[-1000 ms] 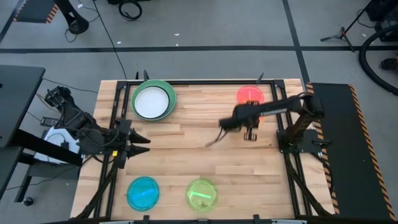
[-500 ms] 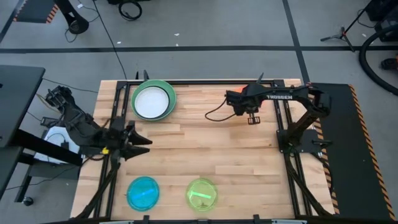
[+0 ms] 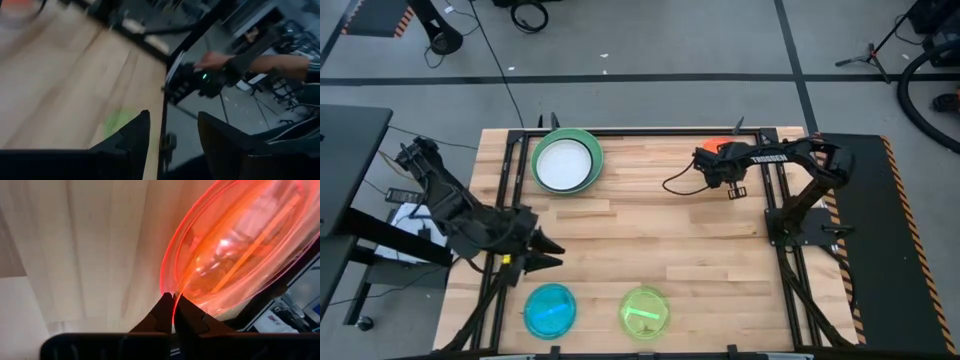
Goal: Stack plastic plates
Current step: Stack the transparent orange plate on top of the transparent pink plate
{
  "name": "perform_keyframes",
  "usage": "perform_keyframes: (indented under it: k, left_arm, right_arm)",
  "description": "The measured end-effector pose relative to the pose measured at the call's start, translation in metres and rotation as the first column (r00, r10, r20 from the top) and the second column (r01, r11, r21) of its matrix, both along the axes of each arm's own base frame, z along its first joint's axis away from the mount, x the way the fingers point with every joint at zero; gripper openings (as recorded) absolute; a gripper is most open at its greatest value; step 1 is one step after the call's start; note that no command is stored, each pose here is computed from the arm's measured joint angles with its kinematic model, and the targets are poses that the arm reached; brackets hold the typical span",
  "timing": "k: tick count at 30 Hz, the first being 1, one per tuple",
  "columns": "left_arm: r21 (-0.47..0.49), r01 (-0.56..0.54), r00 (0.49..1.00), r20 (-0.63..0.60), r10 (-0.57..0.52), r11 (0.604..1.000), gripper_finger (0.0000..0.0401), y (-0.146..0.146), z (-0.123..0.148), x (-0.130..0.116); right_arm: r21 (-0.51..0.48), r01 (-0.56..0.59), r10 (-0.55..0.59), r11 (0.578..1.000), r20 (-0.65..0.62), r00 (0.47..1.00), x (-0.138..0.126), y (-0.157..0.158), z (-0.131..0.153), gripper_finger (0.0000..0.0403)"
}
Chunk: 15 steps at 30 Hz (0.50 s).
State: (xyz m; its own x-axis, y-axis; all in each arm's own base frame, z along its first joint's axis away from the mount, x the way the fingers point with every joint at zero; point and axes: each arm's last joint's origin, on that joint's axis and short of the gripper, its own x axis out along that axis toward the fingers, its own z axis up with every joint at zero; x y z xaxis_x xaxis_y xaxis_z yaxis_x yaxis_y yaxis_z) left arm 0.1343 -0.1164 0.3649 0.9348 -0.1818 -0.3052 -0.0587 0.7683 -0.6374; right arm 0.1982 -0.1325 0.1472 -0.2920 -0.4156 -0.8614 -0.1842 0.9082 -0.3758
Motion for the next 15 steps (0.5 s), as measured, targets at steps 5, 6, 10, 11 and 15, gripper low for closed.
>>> perform_keyframes:
  k: [5,6,10,11,15]
  left_arm:
    - [-0.088,-0.033,0.992,-0.123,0.022,0.996,0.0173,0.0,-0.01,-0.006]
    - [-0.094,-0.037,0.991,-0.134,0.024,0.995,0.0173,0.0,-0.011,-0.007]
    - [-0.086,-0.063,0.99,-0.135,0.051,0.994,0.0173,-0.003,-0.013,-0.006]
    - [-0.075,-0.067,0.988,-0.142,0.055,0.995,0.0173,-0.004,-0.015,-0.005]
    - [-0.042,-0.054,0.981,-0.189,0.045,0.998,0.0173,-0.02,-0.026,0.003]
  right_arm:
    - [-0.006,0.006,-0.006,1.0,-0.009,1.0,0.0,0.0,0.002,0.0086]
    - [-0.021,0.012,-0.012,1.0,-0.006,1.0,0.001,-0.001,0.004,0.01]
    - [-0.051,0.053,-0.053,0.997,-0.006,0.999,0.005,-0.002,0.014,0.0147]
    - [-0.042,0.063,-0.063,0.997,0.0,0.998,0.007,0.0,0.018,0.0155]
    - [-0.014,0.075,-0.074,0.997,0.056,0.996,0.019,0.016,0.034,0.0169]
